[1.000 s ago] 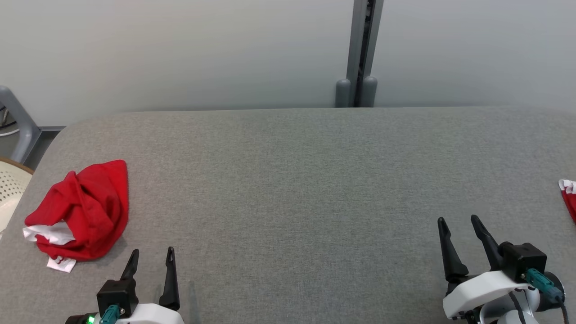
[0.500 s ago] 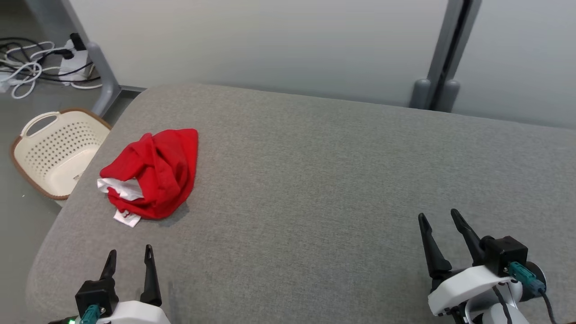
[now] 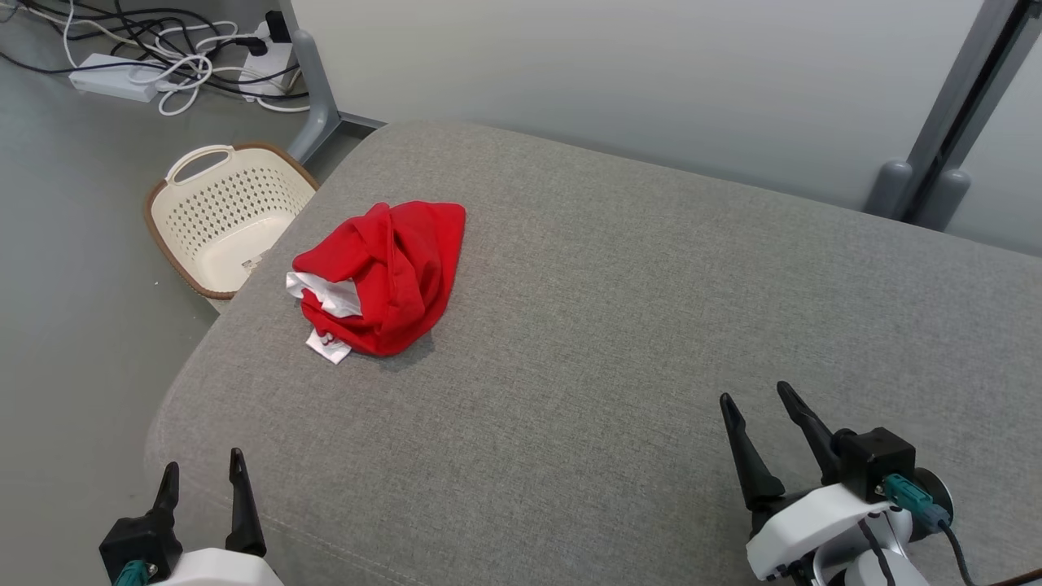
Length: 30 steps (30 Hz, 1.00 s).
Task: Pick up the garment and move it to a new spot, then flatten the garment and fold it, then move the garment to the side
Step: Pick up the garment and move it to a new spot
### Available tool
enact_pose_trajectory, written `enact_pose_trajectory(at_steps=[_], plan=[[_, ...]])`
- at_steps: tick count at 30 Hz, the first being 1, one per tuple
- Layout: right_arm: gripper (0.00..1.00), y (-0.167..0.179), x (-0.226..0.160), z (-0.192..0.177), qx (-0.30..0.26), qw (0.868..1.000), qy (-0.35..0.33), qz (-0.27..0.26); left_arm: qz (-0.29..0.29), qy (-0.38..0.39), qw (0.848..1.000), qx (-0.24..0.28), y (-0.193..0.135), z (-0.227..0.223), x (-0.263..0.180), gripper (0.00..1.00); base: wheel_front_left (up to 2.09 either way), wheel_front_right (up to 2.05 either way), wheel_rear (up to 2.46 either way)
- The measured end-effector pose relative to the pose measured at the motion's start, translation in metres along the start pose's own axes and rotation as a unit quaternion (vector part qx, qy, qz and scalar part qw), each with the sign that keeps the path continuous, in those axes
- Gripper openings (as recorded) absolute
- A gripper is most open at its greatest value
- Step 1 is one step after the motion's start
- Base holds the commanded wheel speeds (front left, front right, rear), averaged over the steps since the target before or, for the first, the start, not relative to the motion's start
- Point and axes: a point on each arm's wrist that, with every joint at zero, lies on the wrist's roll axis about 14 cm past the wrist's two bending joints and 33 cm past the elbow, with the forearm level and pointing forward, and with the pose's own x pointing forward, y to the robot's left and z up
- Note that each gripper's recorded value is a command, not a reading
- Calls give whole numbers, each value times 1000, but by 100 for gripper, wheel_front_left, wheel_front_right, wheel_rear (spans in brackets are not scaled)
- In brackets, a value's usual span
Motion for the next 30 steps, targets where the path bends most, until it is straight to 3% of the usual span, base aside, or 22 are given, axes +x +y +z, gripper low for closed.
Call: enact_pose_trajectory(at_steps=[13, 23, 30], plan=[[100, 4, 6, -12, 1, 1000, 15, 13, 8, 32, 999, -34, 6, -17, 2, 100, 0, 0, 0], [100, -13, 11, -21, -7, 1000, 23, -1, -38, 37, 998, -32, -27, -10, 39, 100, 0, 0, 0], [100, -42, 14, -30, -15, 999, 28, -29, -99, 11, 995, 5, -69, 22, 101, 100, 0, 0, 0]])
